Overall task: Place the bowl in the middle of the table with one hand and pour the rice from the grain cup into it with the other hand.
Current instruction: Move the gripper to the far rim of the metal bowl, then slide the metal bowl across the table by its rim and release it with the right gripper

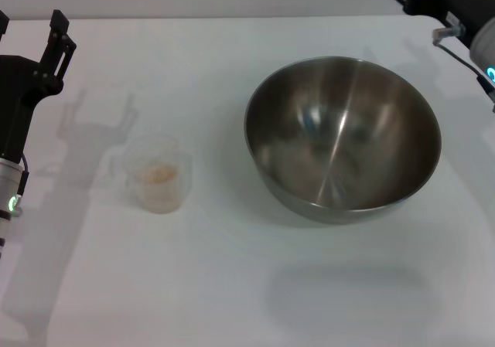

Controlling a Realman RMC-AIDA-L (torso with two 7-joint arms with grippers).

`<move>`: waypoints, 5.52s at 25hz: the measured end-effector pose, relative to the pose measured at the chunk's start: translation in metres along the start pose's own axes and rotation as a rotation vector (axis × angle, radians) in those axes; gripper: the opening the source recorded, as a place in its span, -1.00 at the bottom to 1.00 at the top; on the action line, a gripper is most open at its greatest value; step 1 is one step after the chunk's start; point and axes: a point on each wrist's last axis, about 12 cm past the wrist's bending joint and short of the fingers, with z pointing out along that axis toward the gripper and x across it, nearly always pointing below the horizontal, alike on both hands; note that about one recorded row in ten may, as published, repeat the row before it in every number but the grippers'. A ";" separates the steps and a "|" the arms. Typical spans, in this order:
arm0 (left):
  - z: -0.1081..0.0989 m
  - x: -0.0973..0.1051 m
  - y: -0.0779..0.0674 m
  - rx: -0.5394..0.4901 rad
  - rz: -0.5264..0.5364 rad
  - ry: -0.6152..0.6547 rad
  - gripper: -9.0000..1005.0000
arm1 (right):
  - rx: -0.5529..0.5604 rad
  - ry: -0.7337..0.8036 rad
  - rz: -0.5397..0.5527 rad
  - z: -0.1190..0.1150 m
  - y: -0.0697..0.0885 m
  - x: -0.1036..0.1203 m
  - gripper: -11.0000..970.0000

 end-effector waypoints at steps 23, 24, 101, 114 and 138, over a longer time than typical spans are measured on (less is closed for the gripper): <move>-0.001 -0.009 0.006 -0.004 0.021 -0.074 0.63 | -0.098 0.752 -0.135 -0.017 -0.001 -0.077 0.54; 0.000 -0.009 0.006 -0.003 0.023 -0.075 0.63 | -0.095 0.769 -0.128 -0.016 -0.005 -0.076 0.54; 0.010 -0.013 0.005 0.011 0.029 -0.099 0.62 | -0.365 0.669 0.007 0.017 -0.025 -0.049 -0.95; 0.010 -0.013 0.005 0.013 0.030 -0.099 0.62 | -0.481 0.757 0.057 0.032 -0.003 -0.023 -0.94; 0.009 -0.012 0.003 0.016 0.024 -0.099 0.62 | -0.484 0.845 0.075 0.038 -0.002 0.004 -0.92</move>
